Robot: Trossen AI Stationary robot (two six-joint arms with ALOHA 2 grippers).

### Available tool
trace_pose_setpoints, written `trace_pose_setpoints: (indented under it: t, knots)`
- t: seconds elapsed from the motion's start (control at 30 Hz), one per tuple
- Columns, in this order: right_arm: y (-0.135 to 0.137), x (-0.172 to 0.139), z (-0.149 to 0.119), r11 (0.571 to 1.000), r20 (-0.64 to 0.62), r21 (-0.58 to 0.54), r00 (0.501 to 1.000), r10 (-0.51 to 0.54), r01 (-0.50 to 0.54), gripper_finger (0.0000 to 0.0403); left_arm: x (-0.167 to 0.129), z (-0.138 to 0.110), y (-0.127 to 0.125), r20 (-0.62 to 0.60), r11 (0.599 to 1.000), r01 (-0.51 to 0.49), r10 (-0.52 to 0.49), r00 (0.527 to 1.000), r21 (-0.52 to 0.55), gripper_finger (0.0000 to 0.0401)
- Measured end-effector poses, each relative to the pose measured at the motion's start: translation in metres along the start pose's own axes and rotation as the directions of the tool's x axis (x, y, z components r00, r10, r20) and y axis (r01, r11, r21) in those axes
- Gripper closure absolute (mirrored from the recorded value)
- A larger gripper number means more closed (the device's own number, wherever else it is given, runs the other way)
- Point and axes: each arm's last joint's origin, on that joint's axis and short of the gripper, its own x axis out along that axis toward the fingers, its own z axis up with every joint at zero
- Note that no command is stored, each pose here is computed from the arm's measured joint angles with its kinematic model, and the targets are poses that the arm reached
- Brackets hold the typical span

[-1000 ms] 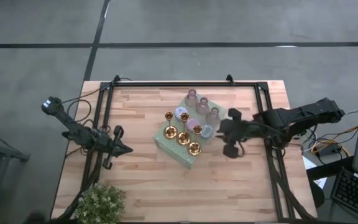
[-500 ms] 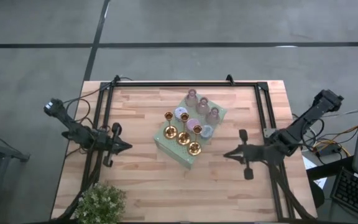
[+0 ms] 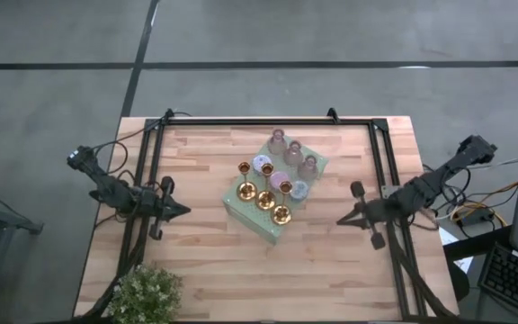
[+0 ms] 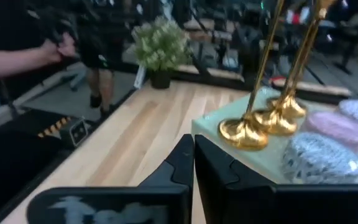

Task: Pick & Place candle stick holders
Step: Return to Home Position

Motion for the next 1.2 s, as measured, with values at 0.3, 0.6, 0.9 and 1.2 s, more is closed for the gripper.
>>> trace_pose_setpoints:
  t: [0.3,0.6,0.9,1.2]
  knots:
    - [-0.017,-0.028,-0.012,0.996,0.135,-0.009,0.987,0.087,-0.087,0.0394,0.000,-0.001,0.000,-0.005,1.000,-0.001,0.001,1.000,-0.007,0.0391]
    - [-0.025,-0.037,-0.033,0.999,0.110,-0.036,0.993,0.041,-0.038,0.0394,0.000,-0.003,0.001,-0.014,0.998,-0.038,0.039,0.999,0.055,0.0391]
    - [-0.025,-0.042,-0.038,0.999,0.143,-0.030,0.989,0.042,-0.038,0.0394,0.000,-0.003,0.001,-0.017,0.997,-0.038,0.040,0.999,0.064,0.0391]
    - [-0.028,-0.042,-0.039,0.998,0.137,0.048,0.990,-0.040,0.034,0.0394,0.000,-0.003,0.001,-0.018,0.997,-0.038,0.039,0.999,0.064,0.0391]
